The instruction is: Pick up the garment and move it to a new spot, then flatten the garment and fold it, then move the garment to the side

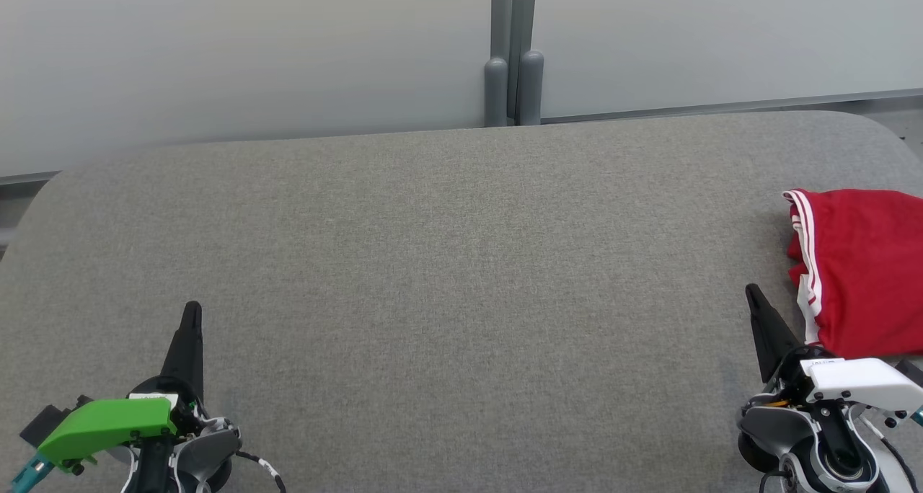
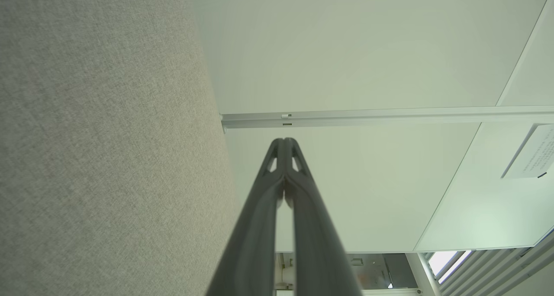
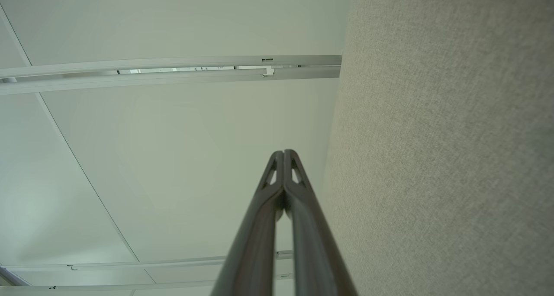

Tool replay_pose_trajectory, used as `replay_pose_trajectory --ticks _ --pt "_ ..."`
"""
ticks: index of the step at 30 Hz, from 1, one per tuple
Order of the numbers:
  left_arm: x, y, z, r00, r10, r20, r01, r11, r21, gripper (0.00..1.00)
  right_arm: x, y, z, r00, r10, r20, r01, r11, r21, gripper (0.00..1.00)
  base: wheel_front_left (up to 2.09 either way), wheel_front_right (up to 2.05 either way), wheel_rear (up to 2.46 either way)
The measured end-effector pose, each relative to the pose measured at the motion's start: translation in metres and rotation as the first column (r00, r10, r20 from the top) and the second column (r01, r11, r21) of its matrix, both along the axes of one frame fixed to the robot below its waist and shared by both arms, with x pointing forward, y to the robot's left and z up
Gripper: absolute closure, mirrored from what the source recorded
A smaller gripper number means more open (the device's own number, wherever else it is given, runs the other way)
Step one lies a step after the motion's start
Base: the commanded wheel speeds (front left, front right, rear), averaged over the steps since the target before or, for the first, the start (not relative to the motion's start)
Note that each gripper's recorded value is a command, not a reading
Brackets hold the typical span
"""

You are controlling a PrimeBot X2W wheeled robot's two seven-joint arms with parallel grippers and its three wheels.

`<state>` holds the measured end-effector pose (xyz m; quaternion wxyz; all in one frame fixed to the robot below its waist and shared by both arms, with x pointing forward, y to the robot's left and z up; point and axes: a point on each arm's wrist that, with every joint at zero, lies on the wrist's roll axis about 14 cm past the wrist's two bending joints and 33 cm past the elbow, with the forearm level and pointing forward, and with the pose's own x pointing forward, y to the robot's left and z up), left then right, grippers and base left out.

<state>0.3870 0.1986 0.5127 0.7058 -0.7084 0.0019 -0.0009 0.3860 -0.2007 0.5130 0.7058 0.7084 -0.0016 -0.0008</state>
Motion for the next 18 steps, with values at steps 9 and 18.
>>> replay_pose_trajectory --ticks 9,18 --pt "0.0000 0.0000 0.0000 1.000 0.000 0.000 0.000 1.000 0.000 1.00 0.0000 0.0000 0.0000 1.000 0.000 0.000 0.000 1.000 0.000 1.00 0.00 0.00 0.00" --pt "0.0000 0.0000 0.0000 1.000 0.000 0.000 0.000 1.000 0.000 1.00 0.0000 0.0000 0.0000 1.000 0.000 0.000 0.000 1.000 0.000 1.00 0.00 0.00 0.00"
